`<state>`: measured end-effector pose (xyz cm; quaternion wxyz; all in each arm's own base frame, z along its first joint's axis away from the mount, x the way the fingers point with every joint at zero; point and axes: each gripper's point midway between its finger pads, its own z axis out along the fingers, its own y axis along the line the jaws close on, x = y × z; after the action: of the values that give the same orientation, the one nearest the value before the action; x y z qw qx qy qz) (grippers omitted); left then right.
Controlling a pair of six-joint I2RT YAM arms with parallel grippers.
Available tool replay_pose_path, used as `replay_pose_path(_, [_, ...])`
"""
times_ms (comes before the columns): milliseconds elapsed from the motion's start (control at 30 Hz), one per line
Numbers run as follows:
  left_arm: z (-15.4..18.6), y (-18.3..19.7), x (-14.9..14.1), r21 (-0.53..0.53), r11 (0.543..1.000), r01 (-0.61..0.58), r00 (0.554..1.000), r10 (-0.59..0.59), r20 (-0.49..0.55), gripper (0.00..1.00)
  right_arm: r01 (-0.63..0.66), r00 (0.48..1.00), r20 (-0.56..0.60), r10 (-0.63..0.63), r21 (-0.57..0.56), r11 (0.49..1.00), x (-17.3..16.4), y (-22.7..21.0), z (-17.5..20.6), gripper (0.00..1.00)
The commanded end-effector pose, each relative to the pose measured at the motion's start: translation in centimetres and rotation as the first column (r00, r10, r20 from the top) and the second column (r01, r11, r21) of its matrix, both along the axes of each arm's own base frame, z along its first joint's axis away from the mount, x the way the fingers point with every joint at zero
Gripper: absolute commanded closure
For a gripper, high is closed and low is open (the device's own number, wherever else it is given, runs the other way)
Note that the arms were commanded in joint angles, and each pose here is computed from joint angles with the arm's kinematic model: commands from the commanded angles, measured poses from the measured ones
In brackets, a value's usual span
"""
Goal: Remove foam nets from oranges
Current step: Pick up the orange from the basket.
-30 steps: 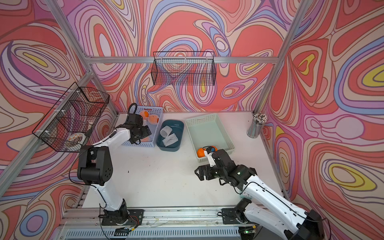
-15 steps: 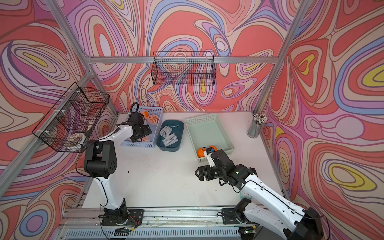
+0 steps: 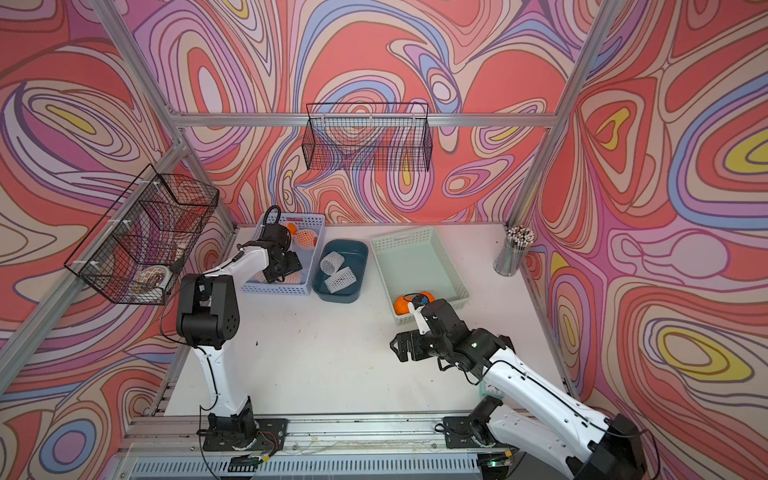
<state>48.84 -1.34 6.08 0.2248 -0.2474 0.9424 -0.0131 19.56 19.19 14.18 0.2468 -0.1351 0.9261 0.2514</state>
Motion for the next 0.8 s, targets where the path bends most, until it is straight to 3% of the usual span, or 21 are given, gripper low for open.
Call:
replay_pose_path(0, [-1.2, -0.3, -0.8, -0.014, 0.999, 0.034, 0.997, -0.035, -0.062, 0.34, 0.004, 1.0, 0.008, -0.004, -0.01, 1.0, 0.1, -0.1, -0.1, 0.02])
replay_pose_path(100, [-0.7, -0.5, -0.8, -0.017, 0.998, 0.058, 0.997, -0.059, -0.051, 0.44, 0.006, 1.0, 0.014, -0.005, -0.012, 1.0, 0.2, -0.1, 0.1, 0.02])
replay_pose_path(333, [3.3, -2.2, -0.1, -0.078, 0.986, 0.15, 0.985, -0.142, 0.1, 0.52, 0.013, 0.999, 0.044, -0.012, -0.025, 1.0, 1.0, -0.1, 0.9, 0.02])
replay_pose_path(767, [13.4, -3.0, -1.4, -0.044, 0.972, 0.229, 0.933, -0.207, 0.295, 0.54, 0.017, 0.997, 0.081, -0.014, -0.036, 0.999, 2.0, 0.1, 2.1, 0.02])
